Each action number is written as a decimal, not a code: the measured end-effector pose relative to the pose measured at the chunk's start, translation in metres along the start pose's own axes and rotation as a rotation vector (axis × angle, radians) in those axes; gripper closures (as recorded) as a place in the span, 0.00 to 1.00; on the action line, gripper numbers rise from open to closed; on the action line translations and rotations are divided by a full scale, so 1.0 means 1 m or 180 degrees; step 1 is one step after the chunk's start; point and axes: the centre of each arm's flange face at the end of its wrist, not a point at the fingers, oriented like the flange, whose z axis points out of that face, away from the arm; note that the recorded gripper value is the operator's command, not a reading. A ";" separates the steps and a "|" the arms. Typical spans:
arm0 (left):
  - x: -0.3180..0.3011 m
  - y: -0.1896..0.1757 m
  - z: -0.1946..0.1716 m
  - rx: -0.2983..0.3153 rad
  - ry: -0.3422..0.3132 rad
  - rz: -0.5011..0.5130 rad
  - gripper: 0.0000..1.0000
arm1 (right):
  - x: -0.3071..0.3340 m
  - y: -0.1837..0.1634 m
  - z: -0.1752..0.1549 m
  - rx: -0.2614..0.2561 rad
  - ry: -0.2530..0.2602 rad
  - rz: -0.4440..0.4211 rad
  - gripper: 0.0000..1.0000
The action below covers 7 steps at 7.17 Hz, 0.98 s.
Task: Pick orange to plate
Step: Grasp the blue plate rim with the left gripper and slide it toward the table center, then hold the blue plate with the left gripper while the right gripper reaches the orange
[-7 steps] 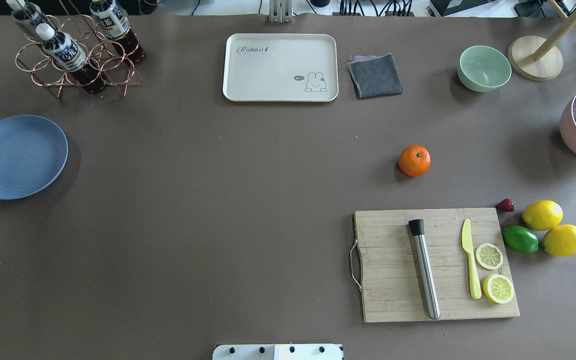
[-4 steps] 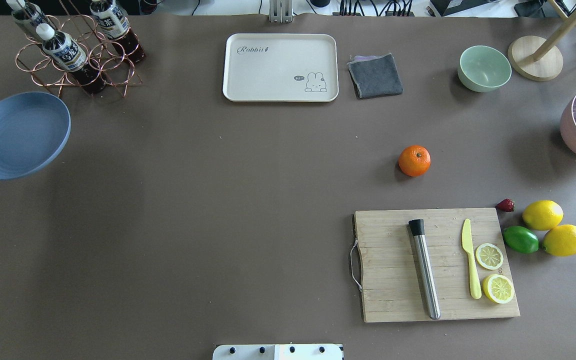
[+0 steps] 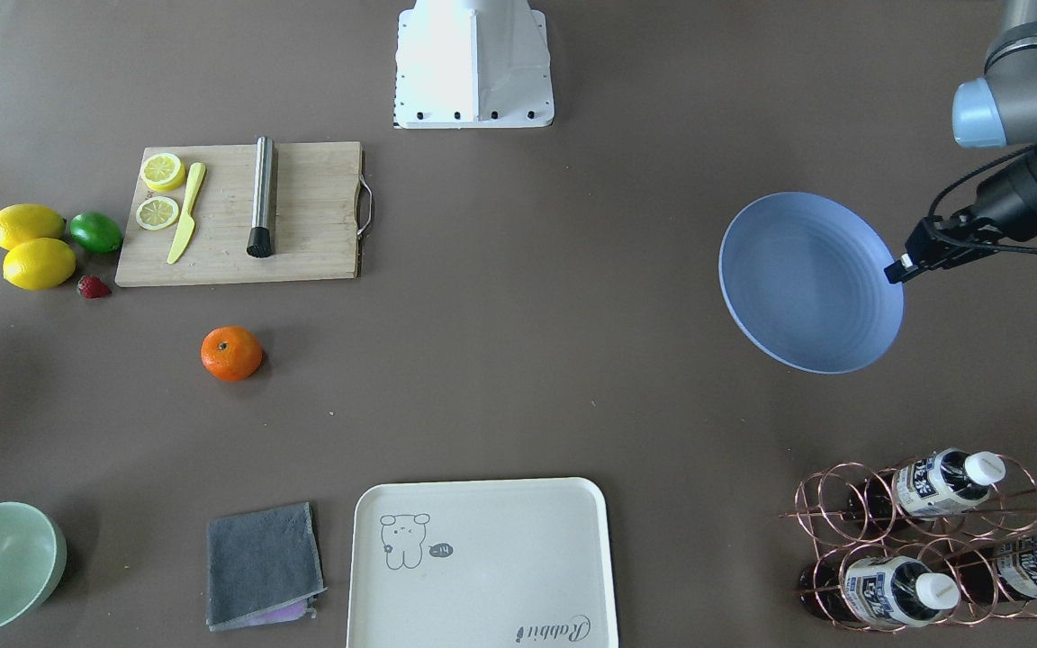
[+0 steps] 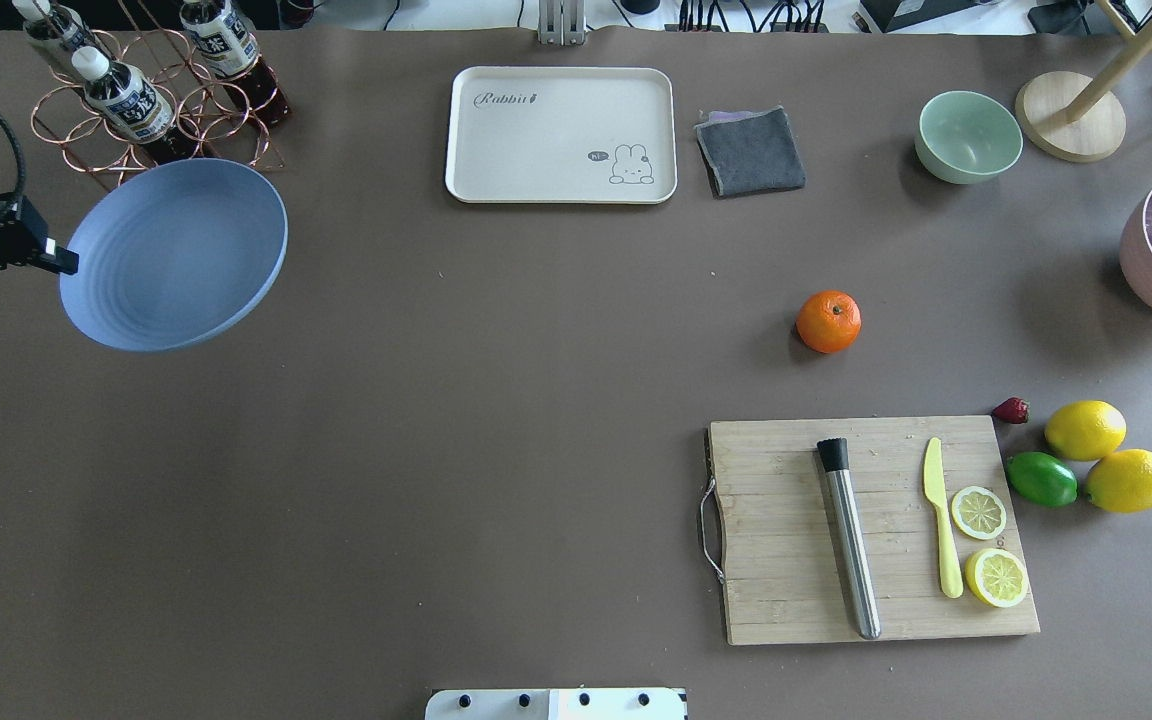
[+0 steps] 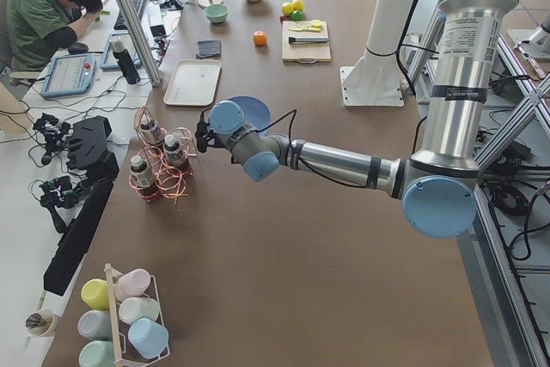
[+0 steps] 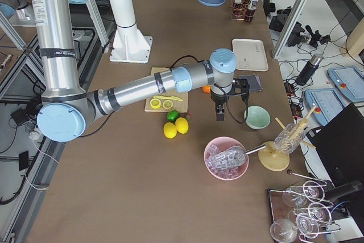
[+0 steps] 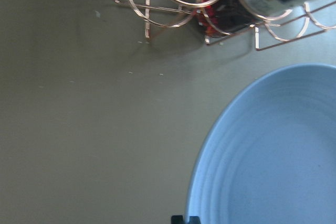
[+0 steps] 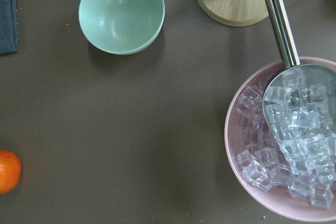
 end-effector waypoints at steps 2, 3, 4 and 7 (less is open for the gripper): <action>0.096 0.035 0.064 0.0086 0.0048 -0.0162 1.00 | -0.064 -0.018 0.024 0.0018 -0.0046 0.0154 0.00; 0.143 0.055 0.100 0.0124 0.0065 -0.0236 1.00 | -0.098 -0.022 0.037 0.0050 -0.0055 0.0218 0.00; 0.182 0.075 0.129 0.0179 0.0036 -0.0281 1.00 | -0.130 -0.022 0.052 0.0090 -0.0056 0.0260 0.00; 0.255 0.124 0.205 0.0432 -0.0319 -0.0272 1.00 | -0.202 -0.013 0.093 0.0154 0.0035 0.0359 0.00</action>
